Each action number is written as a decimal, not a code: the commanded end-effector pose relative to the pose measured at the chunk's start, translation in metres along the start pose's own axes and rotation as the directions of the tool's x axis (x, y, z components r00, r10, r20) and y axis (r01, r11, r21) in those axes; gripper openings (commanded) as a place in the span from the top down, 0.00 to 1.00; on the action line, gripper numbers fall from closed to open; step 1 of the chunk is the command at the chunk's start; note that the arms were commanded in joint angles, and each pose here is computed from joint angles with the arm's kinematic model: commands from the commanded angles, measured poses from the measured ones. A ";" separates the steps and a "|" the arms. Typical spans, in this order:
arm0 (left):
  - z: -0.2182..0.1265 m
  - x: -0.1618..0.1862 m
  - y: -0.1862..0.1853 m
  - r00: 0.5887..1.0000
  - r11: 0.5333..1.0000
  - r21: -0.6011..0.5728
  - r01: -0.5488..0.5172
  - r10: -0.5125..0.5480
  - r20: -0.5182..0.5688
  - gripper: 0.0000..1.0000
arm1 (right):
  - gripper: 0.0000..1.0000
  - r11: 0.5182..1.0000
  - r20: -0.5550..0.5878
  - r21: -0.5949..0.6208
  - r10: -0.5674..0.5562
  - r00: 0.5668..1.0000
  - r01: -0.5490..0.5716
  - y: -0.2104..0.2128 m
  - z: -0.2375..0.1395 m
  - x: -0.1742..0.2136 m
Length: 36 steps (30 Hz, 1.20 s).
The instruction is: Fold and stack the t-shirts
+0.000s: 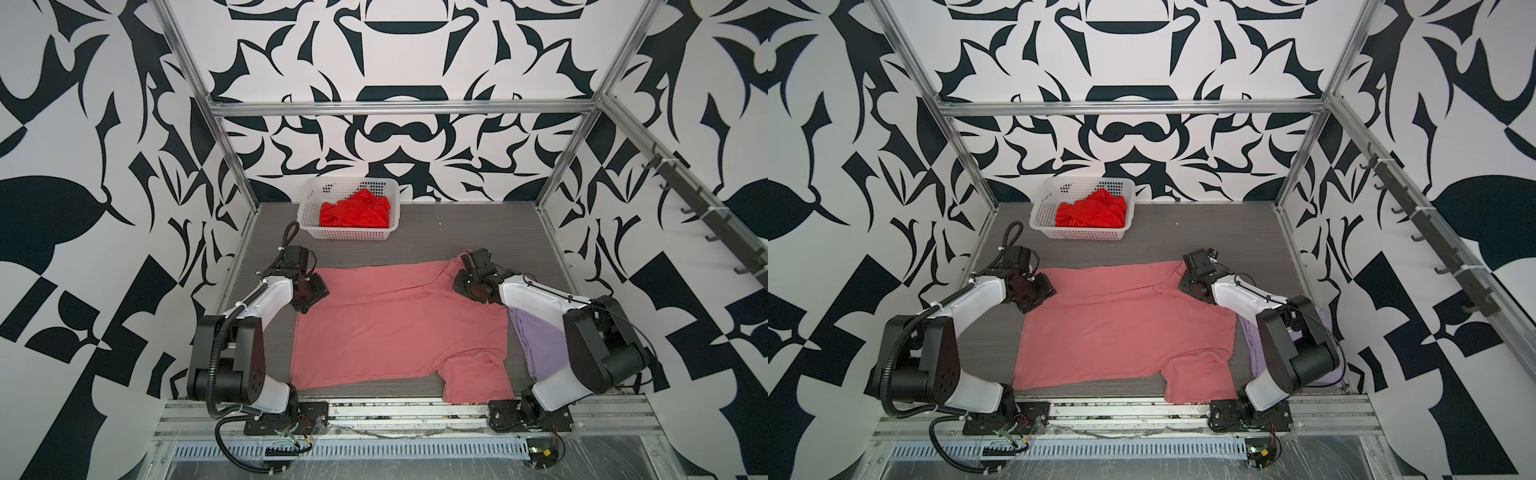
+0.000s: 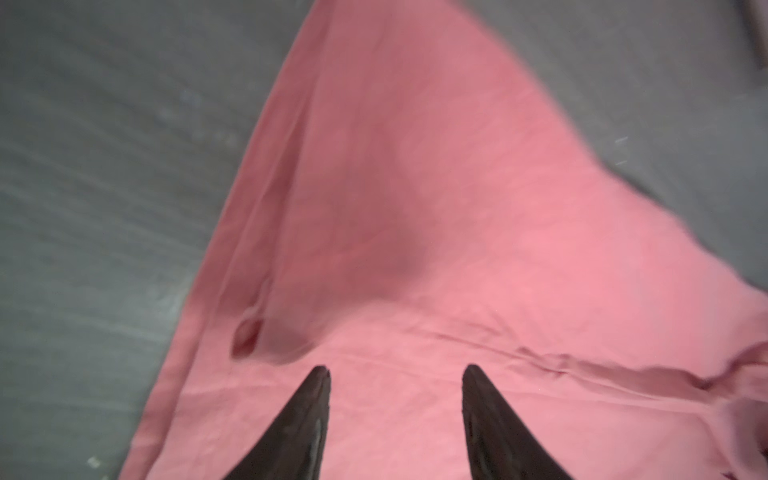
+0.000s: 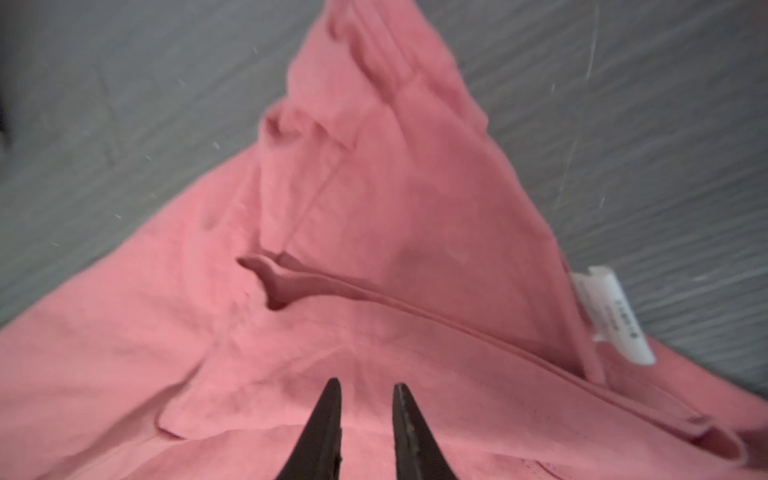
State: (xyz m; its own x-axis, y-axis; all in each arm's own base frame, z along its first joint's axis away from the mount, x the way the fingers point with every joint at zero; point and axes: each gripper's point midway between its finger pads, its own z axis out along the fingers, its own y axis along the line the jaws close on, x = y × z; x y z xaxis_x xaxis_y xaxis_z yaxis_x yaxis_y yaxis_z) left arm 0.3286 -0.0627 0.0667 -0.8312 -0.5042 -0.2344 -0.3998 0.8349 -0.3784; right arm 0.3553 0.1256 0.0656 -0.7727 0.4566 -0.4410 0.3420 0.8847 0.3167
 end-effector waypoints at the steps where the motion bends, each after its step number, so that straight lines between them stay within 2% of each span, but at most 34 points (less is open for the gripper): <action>1: -0.001 -0.012 -0.021 1.000 0.997 0.076 -0.027 0.026 0.011 0.45 | 0.70 0.998 0.113 -0.069 0.000 0.994 0.008 0.032 -0.007 -0.042; 7: 0.014 -0.017 -0.020 1.000 0.998 0.062 -0.025 0.026 -0.008 0.44 | 0.68 0.993 0.065 -0.118 -0.023 0.998 0.031 0.064 0.033 -0.049; 10: 0.015 -0.018 -0.020 1.000 0.998 0.066 -0.019 0.018 0.002 0.44 | 0.63 0.993 0.037 -0.108 -0.034 0.999 0.038 0.068 0.046 -0.048; 12: 0.015 -0.018 -0.020 1.000 0.998 0.068 -0.015 0.015 0.006 0.44 | 0.58 0.995 0.029 -0.081 -0.050 0.998 0.052 0.067 0.046 -0.048; 17: 0.018 -0.017 -0.019 1.000 0.998 0.064 -0.013 0.013 -0.003 0.44 | 0.57 0.995 0.020 -0.057 -0.084 0.996 0.085 0.061 0.037 -0.039; 23: 0.020 -0.016 -0.017 1.000 0.998 0.052 -0.020 0.021 -0.012 0.44 | 0.65 0.992 -0.017 -0.050 -0.114 0.993 0.113 0.067 0.041 -0.019; 30: 0.019 -0.016 -0.017 1.000 0.998 0.050 -0.029 0.029 -0.010 0.44 | 0.61 0.989 -0.024 0.051 -0.138 0.990 0.139 0.054 0.044 -0.009; 33: 0.018 -0.016 -0.017 0.999 0.998 0.051 -0.033 0.033 -0.012 0.44 | 0.66 0.986 -0.006 0.085 -0.141 0.990 0.141 0.050 0.045 -0.012; 36: 0.018 -0.016 -0.017 0.999 0.998 0.050 -0.033 0.034 -0.010 0.44 | 0.75 0.980 -0.008 0.126 -0.152 0.988 0.152 0.047 0.046 -0.011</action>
State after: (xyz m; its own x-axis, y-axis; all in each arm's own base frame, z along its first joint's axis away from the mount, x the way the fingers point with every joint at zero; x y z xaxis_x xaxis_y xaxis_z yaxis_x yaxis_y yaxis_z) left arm 0.3568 -0.0732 0.0626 -0.8408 -0.4819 -0.2466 -0.3538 0.8340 -0.4233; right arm 0.3982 0.1726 0.0387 -0.8366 0.3227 -0.4427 0.2628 0.9454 0.1926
